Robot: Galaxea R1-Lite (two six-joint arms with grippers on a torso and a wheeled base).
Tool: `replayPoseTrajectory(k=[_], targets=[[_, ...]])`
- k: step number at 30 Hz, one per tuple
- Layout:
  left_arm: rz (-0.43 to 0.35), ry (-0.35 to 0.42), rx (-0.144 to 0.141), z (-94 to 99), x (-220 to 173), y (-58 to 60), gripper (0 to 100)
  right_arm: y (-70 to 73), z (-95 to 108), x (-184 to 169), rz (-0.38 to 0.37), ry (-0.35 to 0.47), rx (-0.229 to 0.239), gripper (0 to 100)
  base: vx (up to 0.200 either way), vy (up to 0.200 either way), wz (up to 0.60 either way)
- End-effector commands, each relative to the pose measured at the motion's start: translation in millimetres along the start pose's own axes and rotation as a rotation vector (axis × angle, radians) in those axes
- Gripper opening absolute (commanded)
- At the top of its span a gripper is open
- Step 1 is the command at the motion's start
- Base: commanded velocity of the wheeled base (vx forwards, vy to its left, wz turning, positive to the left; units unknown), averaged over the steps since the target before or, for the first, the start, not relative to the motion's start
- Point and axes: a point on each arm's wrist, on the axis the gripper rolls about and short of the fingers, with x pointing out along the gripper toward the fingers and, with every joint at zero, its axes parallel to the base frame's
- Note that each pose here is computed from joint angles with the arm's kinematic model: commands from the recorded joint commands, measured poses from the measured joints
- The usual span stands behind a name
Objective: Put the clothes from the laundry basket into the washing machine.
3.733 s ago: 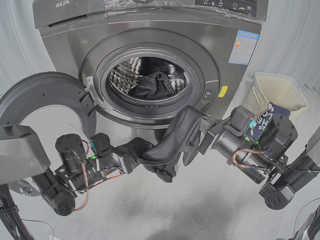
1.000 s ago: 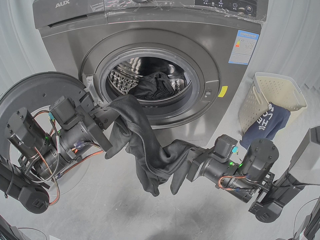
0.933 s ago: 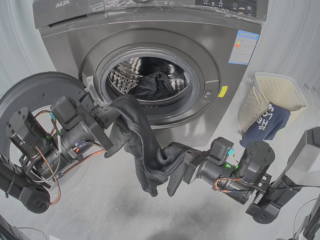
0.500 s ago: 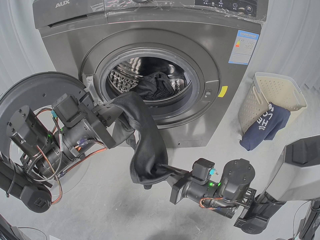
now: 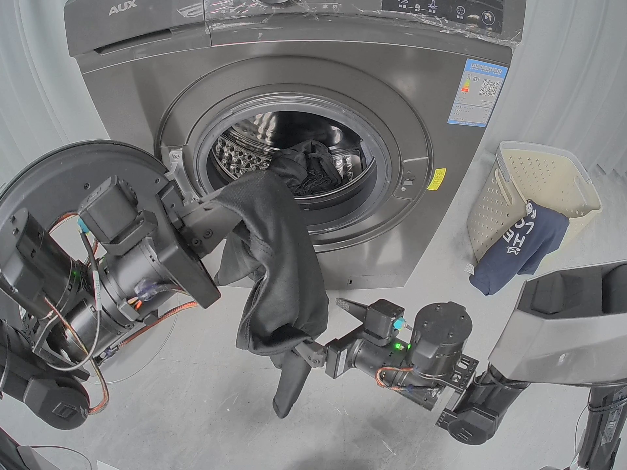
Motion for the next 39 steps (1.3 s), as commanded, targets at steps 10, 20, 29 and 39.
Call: replayPoseTrajectory(k=[10,20,29,39], targets=[[-0.022,-0.005,-0.009,3.8,-6,-8.3,0,-29.3,-16,47,-0.05,-0.065,-0.018,100,0.0,0.0,0.0],[-0.02,-0.015,-0.005,6.3,-5,-7.8,0,-35.4,-31,63,-0.057,-0.072,-0.024,100,0.0,0.0,0.0],[-0.014,-0.014,-0.007,5.8,-5,-6.0,0,-36.2,-27,66,-0.058,-0.092,-0.021,0,0.0,0.0,0.0],[0.075,0.003,0.019,3.7,-9,16.6,0,-61.4,0,53,-0.131,-0.135,-0.018,0,0.0,0.0,0.0]])
